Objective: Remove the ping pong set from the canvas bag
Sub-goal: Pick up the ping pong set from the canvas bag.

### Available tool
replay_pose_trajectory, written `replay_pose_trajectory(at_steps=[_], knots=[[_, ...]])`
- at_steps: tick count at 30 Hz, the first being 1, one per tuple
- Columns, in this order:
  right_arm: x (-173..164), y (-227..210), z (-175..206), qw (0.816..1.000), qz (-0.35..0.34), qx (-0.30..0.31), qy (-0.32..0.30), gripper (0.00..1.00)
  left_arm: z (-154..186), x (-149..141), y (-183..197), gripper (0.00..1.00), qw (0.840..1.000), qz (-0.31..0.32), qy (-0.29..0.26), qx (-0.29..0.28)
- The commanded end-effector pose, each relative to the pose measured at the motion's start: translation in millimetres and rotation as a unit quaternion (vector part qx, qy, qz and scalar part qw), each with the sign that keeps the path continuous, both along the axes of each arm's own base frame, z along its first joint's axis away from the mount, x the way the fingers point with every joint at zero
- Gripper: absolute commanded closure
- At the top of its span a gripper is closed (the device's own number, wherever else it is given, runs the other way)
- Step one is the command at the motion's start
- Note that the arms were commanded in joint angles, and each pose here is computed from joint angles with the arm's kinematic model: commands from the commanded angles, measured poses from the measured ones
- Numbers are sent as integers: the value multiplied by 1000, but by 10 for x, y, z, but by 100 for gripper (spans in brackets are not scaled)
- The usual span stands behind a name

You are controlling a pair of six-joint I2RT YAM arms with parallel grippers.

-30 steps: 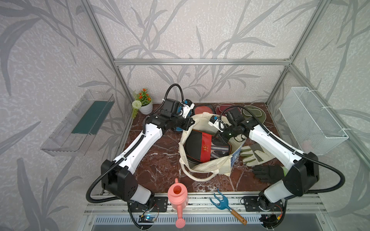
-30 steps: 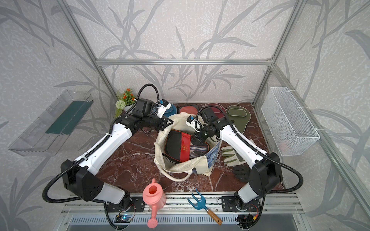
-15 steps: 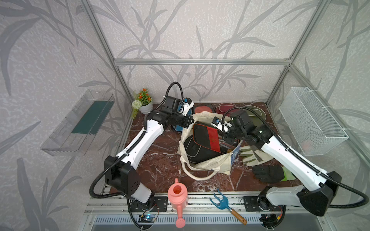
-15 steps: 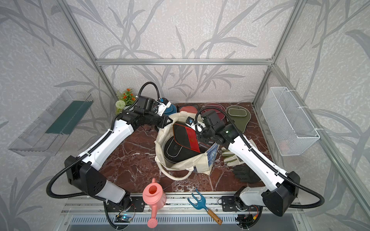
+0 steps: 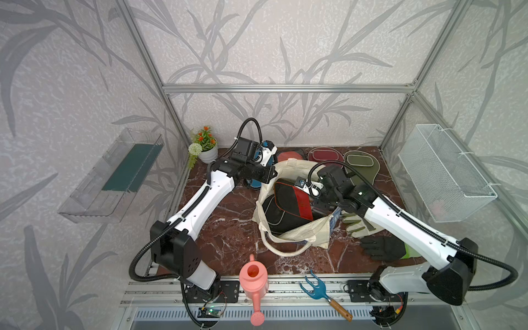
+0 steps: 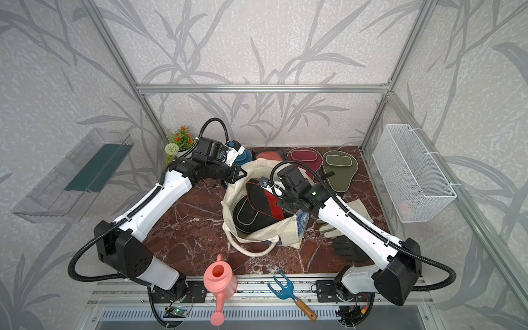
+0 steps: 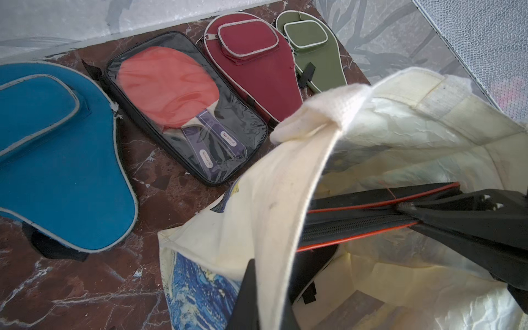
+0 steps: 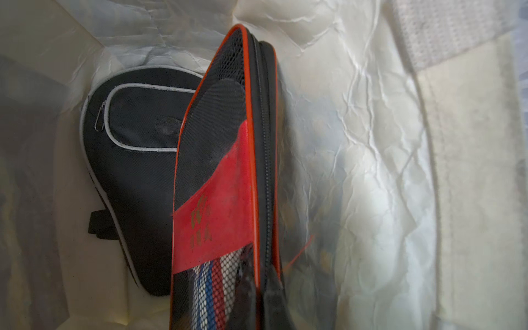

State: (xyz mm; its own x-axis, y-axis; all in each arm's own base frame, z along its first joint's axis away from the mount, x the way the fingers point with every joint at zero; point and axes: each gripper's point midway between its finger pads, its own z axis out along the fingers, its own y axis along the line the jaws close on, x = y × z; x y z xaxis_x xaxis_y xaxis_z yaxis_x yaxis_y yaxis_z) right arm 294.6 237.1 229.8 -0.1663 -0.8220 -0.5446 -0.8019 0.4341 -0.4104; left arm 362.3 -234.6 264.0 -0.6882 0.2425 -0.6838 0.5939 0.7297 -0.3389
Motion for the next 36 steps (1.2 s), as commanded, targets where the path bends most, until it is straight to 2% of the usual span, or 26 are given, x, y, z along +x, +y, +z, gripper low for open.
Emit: replay_pose_trajectory(at_steps=[1, 5, 11, 15, 19, 22, 23, 26, 31, 36], knots=[[-34, 103, 54, 999, 5, 35, 11, 100, 131, -25, -66, 100, 1000, -15, -16, -14], [-161, 111, -55, 998, 17, 38, 54, 94, 129, -40, -60, 100, 1000, -17, -18, -13], [-286, 116, -249, 988, 23, 45, 144, 73, 132, -50, -82, 100, 999, -23, -17, -19], [-264, 128, -367, 984, 19, 38, 171, 60, 161, -63, -97, 100, 999, -29, -20, -22], [-213, 137, -493, 982, 11, 29, 189, 56, 157, -80, -92, 100, 999, -32, -20, -21], [-195, 150, -558, 980, 8, 21, 199, 59, 162, -96, -88, 100, 999, -34, -22, -21], [-186, 142, -564, 979, 2, 19, 202, 66, 164, -94, -88, 100, 999, -34, -23, -20], [-137, 92, -571, 980, -13, 1, 200, 98, 166, -97, -84, 100, 999, -34, -23, -20], [-71, 21, -437, 984, -26, -11, 176, 100, 173, -79, -67, 100, 999, -26, -24, -16], [-72, 32, -52, 990, -21, 27, 136, 100, 183, -41, 30, 100, 1000, -3, -24, 9]])
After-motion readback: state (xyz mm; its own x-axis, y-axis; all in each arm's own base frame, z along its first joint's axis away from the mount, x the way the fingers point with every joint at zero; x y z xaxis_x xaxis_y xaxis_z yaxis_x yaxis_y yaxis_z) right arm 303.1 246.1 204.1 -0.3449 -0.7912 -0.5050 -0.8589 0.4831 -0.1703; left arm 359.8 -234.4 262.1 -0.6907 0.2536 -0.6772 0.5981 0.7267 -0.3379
